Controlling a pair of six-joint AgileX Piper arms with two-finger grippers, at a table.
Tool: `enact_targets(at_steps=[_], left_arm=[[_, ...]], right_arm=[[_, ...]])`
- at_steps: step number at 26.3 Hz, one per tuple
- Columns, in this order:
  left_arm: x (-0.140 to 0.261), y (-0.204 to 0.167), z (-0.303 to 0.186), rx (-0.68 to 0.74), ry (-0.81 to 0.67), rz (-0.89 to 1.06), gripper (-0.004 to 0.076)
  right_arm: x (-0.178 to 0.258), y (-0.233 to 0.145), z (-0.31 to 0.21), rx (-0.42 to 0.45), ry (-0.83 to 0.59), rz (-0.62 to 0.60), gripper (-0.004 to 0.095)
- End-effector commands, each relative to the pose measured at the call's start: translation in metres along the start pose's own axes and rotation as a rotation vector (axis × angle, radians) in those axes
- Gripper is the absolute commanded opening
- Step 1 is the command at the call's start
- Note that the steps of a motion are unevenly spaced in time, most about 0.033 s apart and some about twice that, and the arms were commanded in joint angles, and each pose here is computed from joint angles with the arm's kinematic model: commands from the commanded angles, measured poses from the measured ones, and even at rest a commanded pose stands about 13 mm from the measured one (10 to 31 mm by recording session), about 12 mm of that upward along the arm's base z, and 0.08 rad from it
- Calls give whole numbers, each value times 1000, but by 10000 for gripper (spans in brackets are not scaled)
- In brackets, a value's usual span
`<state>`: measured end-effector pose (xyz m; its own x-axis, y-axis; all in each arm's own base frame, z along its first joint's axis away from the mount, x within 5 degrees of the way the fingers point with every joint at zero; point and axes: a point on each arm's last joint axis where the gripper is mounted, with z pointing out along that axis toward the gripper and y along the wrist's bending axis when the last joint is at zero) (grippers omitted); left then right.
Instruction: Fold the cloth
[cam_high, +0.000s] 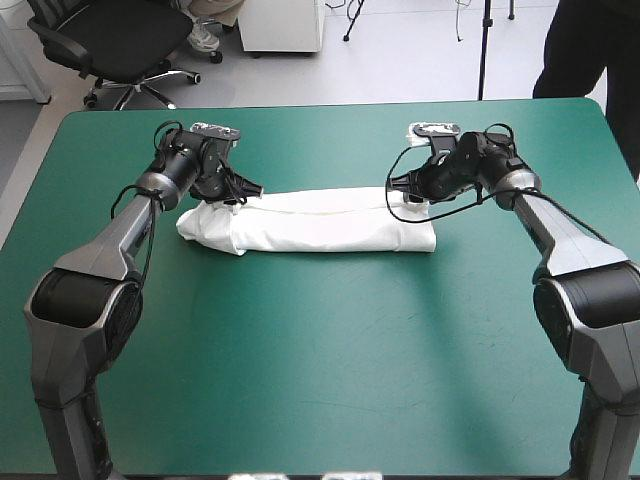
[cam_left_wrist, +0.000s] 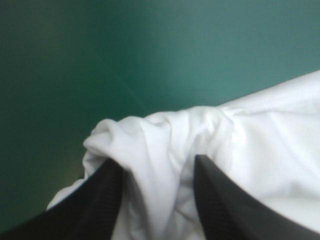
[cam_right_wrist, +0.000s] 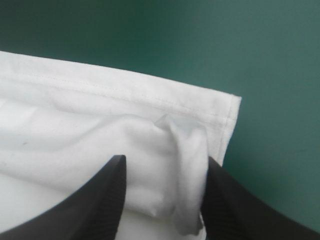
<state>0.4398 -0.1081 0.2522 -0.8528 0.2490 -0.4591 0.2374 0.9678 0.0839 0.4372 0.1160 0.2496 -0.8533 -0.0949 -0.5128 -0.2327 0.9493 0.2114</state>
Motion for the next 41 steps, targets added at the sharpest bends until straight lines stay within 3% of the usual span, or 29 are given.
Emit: enact_targets(at_steps=[1,6,8,10,11,16,21,31,39,41], left_arm=[[-20,5,-42,-15,-144,-4,523],[-33,10,-73,-47,-211,-36,466],[-37,8,-89,-12,-251,-44,304],[-37,1,-104,74,-286,-21,33],[-37,-2,-111,109,-303,6,-10],[-38,-28,-123,341,-337,8,-17],[-36,-65,-113,392,-301,77,-17],[-26,-114,-57,394,-161,179,-17],[-18,-125,-14,388,-66,193,-17],[-15,-126,-2,386,-42,192,-17]], right_arm=[[-18,5,-34,-14,-112,-24,534],[-22,2,-56,-4,-89,-38,495],[-21,2,-70,-4,-83,-53,487],[-19,3,-85,-5,-68,-71,480],[-18,2,-92,0,-67,-84,477],[-18,7,-125,-27,-130,-91,467],[-17,8,-133,-33,-134,-95,464],[-15,9,-133,-35,-115,-94,458],[-14,9,-132,-41,-98,-60,460],[-11,6,-126,-29,-53,-66,511]])
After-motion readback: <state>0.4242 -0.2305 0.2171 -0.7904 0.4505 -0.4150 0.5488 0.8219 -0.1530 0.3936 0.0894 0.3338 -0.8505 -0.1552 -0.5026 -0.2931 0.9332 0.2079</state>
